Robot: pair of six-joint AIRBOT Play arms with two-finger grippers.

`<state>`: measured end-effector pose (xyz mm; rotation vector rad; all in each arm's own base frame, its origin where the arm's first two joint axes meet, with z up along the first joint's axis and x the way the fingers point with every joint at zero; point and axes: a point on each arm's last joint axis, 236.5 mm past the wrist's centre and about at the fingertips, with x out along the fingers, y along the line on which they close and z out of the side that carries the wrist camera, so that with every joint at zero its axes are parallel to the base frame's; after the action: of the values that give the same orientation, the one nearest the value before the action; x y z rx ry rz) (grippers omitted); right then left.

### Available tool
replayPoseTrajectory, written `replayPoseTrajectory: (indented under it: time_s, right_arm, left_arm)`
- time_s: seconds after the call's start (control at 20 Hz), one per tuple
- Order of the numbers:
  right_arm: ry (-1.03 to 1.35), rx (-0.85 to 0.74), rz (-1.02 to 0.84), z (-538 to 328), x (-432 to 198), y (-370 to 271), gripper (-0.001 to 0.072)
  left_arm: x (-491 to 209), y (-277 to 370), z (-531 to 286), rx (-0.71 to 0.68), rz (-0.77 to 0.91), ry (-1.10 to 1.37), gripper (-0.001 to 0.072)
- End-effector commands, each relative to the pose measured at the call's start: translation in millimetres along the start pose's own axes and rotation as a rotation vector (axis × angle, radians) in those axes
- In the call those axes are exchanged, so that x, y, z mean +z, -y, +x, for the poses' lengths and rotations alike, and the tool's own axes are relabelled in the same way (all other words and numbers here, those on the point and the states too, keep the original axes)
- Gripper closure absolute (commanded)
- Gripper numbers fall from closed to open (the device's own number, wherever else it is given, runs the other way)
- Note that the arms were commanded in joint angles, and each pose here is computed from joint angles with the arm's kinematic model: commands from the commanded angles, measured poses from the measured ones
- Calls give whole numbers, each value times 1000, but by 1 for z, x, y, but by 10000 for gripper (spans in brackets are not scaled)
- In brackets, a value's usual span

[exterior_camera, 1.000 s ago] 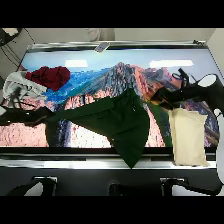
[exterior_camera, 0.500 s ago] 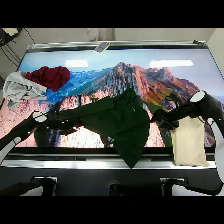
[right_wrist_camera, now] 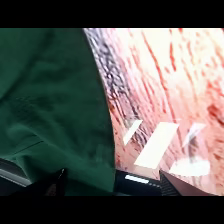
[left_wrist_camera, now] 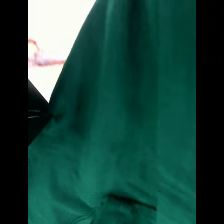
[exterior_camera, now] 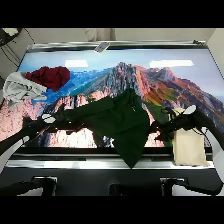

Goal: Fold the shirts.

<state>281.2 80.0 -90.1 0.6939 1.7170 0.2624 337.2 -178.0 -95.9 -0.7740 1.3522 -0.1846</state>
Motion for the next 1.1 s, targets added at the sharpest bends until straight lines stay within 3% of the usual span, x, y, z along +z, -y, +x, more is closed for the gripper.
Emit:
replayPoseTrajectory:
  time_s: [0.0, 0.1, 0.15, 0.2, 0.25, 0.4, 0.55, 0.7, 0.8, 0.95, 1.05]
  right_arm:
    - [34, 11, -30, 28, 1, -12, 9]
    - [129, -26, -82, 40, 20, -26, 56]
    - [170, -36, -108, 42, 29, -33, 273]
    - [190, -38, -132, 39, 35, -40, 617]
    - [218, -29, -155, 28, 43, -50, 663]
    - [453, -80, -381, -62, 77, -96, 664]
    - [952, -153, -728, -244, 71, -193, 664]
    - [1597, -162, -919, -452, -54, -279, 664]
    - [1845, -38, -924, -517, -153, -297, 664]
    - [1852, 59, -891, -517, -209, -290, 664]
    - [1789, 23, -885, -503, -209, -281, 664]
  left_arm:
    - [-2, 3, -1, -7, 2, -7, 681]
    - [-7, 7, -5, -15, 39, -19, 681]
    - [-7, 11, -9, -23, 73, -17, 681]
    - [-5, 17, -16, -25, 128, -9, 681]
    - [-1, 24, -28, -14, 197, 3, 682]
    - [31, 59, -103, 81, 491, 96, 682]
    - [63, 138, -242, 95, 704, 362, 682]
    - [31, 249, -432, -82, 851, 802, 681]
    - [-17, 282, -523, -211, 866, 1004, 681]
    - [-76, 302, -547, -389, 908, 978, 681]
    - [-87, 295, -528, -387, 916, 888, 681]
